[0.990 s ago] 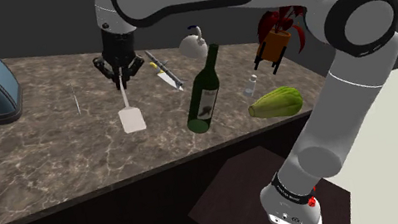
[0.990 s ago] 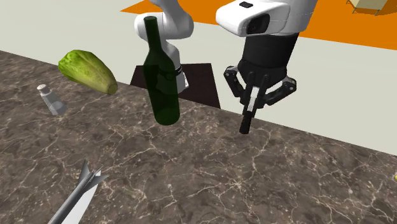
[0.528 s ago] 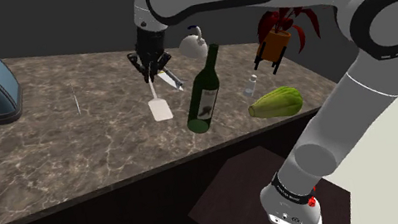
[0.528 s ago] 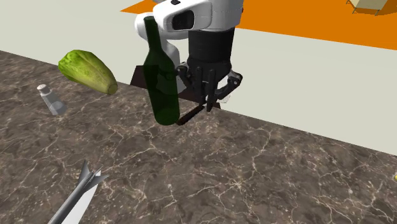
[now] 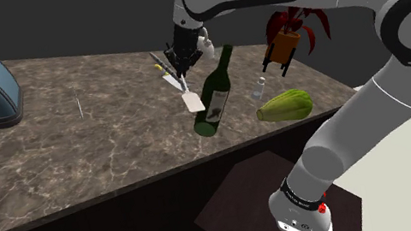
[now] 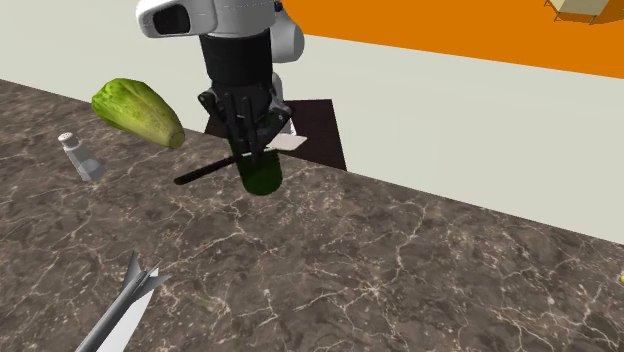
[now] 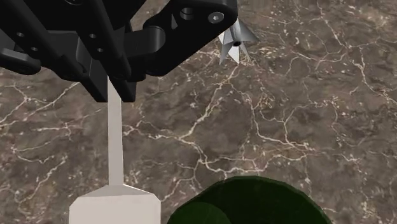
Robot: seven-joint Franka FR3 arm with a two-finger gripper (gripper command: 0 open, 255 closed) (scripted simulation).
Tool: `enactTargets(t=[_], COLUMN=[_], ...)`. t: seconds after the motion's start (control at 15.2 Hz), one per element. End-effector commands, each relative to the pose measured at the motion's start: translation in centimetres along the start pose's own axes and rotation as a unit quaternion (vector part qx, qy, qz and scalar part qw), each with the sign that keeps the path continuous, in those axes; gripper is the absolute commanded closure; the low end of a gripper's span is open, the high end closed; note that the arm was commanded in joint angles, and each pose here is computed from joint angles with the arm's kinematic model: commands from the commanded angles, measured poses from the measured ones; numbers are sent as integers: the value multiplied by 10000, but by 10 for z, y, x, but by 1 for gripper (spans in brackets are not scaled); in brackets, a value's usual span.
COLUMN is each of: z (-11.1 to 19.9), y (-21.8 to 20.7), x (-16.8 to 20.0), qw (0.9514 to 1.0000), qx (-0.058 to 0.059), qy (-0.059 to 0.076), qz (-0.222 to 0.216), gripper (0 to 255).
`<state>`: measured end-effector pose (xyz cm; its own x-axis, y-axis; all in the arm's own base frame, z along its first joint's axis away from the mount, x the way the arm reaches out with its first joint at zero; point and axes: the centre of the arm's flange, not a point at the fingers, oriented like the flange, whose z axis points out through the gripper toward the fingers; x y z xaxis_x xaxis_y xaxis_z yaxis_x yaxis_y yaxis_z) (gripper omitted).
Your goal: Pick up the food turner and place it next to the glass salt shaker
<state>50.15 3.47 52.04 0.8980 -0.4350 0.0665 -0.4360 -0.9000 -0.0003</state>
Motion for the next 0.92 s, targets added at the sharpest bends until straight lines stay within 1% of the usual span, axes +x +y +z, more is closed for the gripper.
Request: enactTargets(t=[0.0, 0.86], z=[2, 4], y=[26, 194], x=[5, 37], qw=[10000, 10000], qx=[1, 1], qy=[-1, -1], qz=[-8, -8], gripper=[255, 255])
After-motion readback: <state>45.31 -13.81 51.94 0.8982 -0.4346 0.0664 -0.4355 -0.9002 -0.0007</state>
